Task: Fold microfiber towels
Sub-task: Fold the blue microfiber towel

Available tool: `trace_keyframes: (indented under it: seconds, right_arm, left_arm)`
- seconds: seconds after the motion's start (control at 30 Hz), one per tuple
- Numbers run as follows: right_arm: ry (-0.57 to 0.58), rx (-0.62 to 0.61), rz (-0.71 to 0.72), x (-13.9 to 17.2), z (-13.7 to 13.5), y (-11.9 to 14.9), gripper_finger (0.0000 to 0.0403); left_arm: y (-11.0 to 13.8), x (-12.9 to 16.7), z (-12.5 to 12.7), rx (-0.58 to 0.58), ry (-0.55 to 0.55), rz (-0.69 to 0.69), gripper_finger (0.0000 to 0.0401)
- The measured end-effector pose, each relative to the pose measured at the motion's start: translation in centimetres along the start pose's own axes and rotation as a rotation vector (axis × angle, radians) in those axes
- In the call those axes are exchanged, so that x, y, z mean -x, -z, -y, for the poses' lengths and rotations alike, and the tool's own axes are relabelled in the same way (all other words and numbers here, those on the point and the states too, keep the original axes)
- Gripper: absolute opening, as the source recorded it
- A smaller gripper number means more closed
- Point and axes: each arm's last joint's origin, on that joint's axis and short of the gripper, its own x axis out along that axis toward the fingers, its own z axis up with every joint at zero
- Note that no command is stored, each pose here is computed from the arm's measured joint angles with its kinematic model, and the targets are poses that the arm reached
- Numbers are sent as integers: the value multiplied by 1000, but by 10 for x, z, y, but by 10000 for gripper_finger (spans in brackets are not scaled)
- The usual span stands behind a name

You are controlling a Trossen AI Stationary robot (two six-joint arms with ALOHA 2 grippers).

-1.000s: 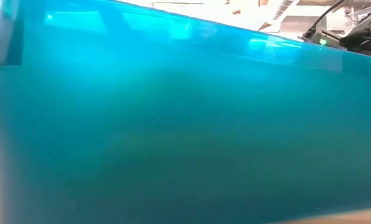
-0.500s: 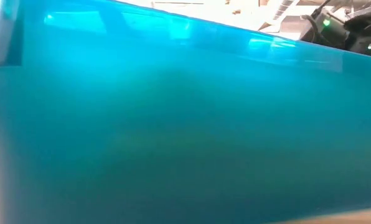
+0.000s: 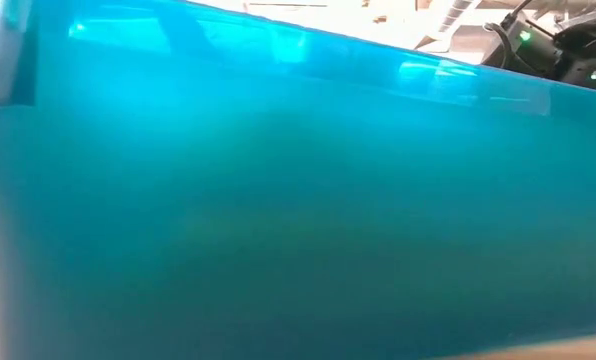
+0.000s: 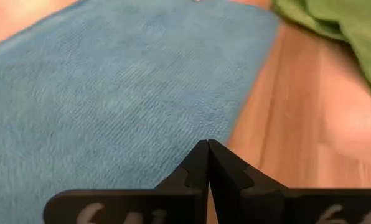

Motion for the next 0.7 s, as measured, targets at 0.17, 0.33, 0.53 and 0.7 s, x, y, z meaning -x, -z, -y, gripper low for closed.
trace_keyframes:
  seconds: [0.17, 0.33, 0.53, 0.7]
  right_arm:
    - [2, -4, -6, 0, 0, 0, 63]
    - [-42, -6, -2, 1, -1, -1, 63]
    - [-59, 50, 16, 4, -1, -2, 65]
    - [-97, 93, -54, 0, -2, 4, 98]
  left_arm:
    - [-1, -5, 3, -51, -7, -30, 0]
    - [0, -5, 2, -89, -25, -50, 0]
    - [1, -5, 1, -71, -26, -58, 0]
    - [1, -5, 1, -68, -27, -62, 0]
